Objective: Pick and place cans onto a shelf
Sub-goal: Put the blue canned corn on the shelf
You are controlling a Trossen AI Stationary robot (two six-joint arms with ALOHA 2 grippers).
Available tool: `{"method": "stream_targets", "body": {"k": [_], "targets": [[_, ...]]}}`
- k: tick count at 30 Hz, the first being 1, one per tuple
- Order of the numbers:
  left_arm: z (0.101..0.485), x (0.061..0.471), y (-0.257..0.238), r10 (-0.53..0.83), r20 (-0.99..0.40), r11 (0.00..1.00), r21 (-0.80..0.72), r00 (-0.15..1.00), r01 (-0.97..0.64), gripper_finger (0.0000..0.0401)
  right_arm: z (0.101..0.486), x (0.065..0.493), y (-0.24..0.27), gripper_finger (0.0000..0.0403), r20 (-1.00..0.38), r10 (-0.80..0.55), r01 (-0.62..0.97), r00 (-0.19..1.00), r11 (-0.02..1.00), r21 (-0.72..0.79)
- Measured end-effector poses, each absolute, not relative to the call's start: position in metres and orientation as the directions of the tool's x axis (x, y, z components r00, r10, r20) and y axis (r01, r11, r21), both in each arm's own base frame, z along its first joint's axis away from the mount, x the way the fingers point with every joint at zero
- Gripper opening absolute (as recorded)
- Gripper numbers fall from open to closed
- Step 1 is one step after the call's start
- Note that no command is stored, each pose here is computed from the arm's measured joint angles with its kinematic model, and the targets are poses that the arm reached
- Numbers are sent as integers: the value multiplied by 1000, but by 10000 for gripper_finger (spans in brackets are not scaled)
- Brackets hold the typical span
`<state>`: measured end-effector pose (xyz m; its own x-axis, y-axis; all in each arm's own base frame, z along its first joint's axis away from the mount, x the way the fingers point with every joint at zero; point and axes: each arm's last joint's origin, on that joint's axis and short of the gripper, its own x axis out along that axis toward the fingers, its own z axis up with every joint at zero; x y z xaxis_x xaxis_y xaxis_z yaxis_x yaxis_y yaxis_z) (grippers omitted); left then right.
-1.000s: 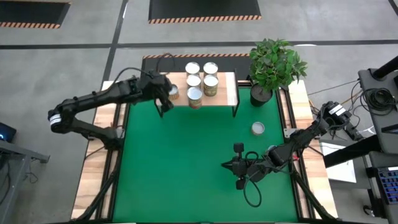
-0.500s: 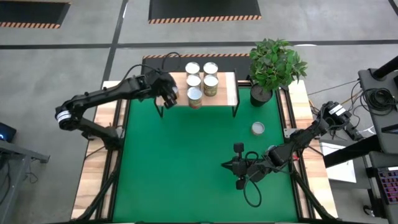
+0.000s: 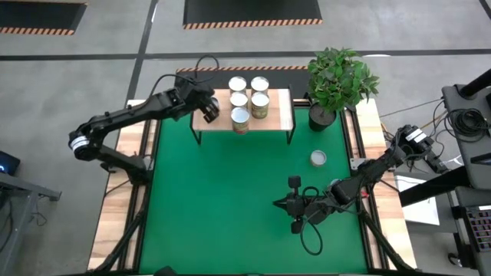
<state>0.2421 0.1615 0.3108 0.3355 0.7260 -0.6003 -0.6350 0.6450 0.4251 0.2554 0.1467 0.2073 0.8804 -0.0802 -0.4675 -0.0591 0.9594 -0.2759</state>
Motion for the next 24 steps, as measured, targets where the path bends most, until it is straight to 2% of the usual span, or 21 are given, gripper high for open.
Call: {"method": "stream_targets", "body": {"k": [5, 10, 14, 17, 24], "targets": [[327, 235, 150, 723, -563, 650, 359, 401, -670, 0, 213, 253, 145, 9, -465, -78, -43, 882, 969, -245], [344, 236, 115, 590, -524, 781, 179, 614, -598, 0, 227, 244, 139, 9, -511, -96, 40, 854, 992, -120], [346, 241, 73, 486, -455, 865, 129, 746, -485, 0, 236, 233, 129, 9, -592, -143, 180, 793, 984, 4], [342, 243, 41, 425, -393, 903, 123, 815, -411, 0, 236, 224, 117, 9, -680, -203, 324, 705, 945, 54], [329, 236, -18, 385, -208, 919, 180, 899, -352, 0, 228, 208, 69, 9, -865, -341, 654, 368, 756, -20]]}}
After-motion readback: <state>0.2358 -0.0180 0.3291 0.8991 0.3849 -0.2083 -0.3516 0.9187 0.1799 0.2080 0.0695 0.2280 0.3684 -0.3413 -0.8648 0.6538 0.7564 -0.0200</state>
